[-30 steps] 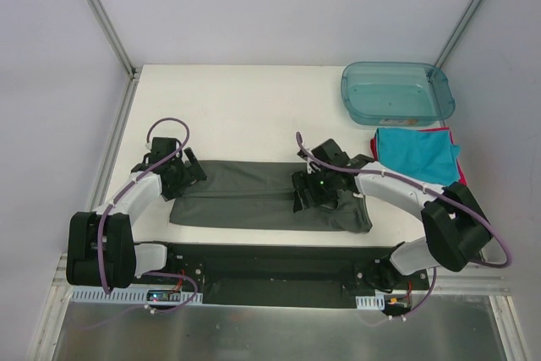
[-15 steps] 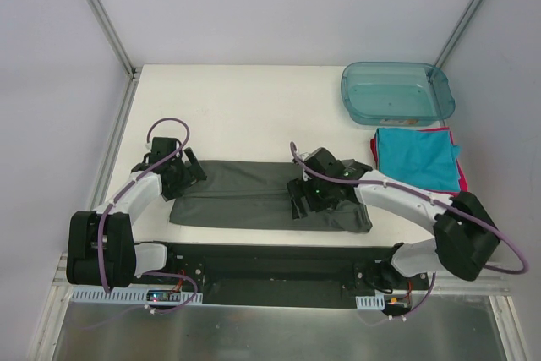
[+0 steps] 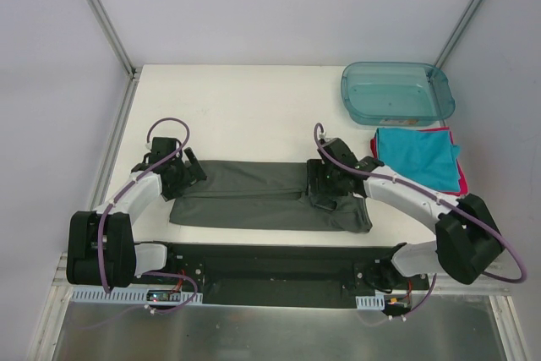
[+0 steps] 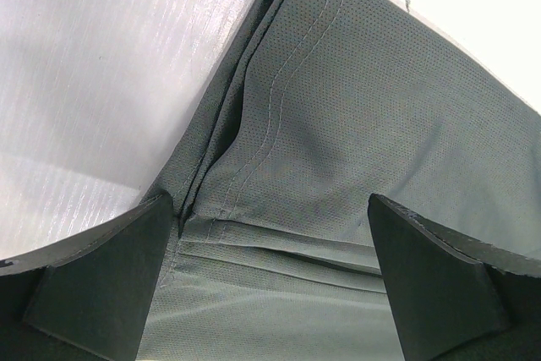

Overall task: Fold and stack the t-shirts
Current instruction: Fold the other side of the tshirt into a rectangle

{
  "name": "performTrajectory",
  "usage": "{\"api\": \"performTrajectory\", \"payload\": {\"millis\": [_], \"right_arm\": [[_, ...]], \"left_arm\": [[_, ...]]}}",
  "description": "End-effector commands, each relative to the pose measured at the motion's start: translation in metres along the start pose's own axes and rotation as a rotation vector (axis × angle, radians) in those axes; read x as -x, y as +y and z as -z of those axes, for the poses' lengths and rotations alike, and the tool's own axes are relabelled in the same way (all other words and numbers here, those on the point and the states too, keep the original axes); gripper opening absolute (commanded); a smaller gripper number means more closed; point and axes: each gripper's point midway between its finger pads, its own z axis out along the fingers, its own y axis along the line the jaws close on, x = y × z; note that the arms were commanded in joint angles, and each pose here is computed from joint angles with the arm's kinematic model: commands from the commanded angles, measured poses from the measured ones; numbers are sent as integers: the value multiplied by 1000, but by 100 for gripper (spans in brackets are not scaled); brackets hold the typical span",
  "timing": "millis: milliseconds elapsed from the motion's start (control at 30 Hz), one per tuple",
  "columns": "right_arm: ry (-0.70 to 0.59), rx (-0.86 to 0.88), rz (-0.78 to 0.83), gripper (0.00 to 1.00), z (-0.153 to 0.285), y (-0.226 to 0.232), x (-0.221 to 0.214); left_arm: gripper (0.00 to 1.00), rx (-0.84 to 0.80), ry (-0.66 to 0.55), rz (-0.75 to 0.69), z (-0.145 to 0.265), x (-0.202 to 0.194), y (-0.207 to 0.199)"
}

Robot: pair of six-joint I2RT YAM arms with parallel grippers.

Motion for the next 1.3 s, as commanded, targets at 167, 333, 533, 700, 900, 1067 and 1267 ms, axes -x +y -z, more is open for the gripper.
{"api": "performTrajectory", "payload": {"millis": [167,333,533,700,900,1067,1267], "right_arm": [[-35,-7,-88,44,-24,1,13],[-41,-28,-80,28,-29,-4,11],[-36,-42,-78,14,-29,-5,8],[-37,-37,-72,11,-14,3,0],[2,-24,-124,7,-5,13,-22],[28,-28,-164,7,-11,20,-31],[-43,-20,-256,9,-26,32,-24]], "left_arm": [[99,29,5,-12,-3,-1,8],[99,33,4,-11,-3,-1,9],[99,33,4,-11,-3,-1,9],[99,32,5,-12,-3,-1,8],[99,30,6,-12,-3,-2,8],[99,27,6,-11,-2,-2,8],[99,28,8,-12,-2,-3,8]]}}
